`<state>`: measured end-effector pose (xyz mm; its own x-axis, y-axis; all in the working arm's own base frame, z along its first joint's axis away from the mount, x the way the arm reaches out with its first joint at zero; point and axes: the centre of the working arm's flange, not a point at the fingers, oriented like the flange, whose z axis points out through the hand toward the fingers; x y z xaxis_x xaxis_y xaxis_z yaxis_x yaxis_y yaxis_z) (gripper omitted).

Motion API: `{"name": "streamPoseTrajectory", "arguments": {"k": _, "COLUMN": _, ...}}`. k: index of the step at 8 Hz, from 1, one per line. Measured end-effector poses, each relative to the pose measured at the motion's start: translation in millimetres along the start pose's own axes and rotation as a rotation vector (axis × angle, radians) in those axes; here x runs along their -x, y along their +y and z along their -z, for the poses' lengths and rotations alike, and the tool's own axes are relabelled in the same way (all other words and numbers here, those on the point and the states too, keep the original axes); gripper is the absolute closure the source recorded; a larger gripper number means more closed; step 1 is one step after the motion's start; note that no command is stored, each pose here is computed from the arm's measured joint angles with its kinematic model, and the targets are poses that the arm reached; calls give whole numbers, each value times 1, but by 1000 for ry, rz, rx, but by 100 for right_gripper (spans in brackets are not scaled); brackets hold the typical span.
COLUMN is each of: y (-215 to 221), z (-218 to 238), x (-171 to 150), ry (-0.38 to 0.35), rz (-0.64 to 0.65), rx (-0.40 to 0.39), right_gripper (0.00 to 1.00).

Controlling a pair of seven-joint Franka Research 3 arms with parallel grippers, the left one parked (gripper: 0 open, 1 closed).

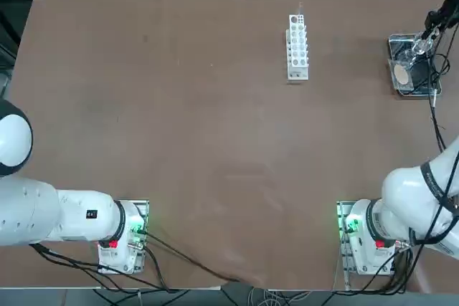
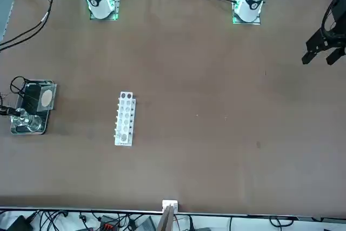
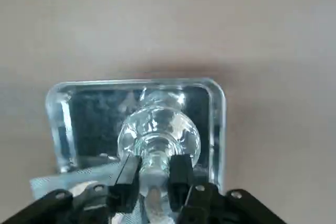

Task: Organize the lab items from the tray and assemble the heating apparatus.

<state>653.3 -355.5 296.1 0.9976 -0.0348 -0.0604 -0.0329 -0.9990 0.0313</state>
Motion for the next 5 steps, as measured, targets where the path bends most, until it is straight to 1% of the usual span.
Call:
{"name": "streamPoseTrajectory", "arguments": {"k": 3, "y": -58, "z": 62, "x": -19, "ry": 67, "rz": 44, "rx": -62, "right_gripper": 69}}
{"name": "streamPoseTrajectory", "arguments": {"k": 4, "y": -84, "z": 85, "x": -24, "ry": 79, "rz": 18, "rx": -79, "right_gripper": 69}}
{"name": "streamPoseTrajectory", "arguments": {"k": 5, "y": -117, "z": 100, "x": -27, "ry": 54, "rz": -15, "rx": -97, "right_gripper": 69}}
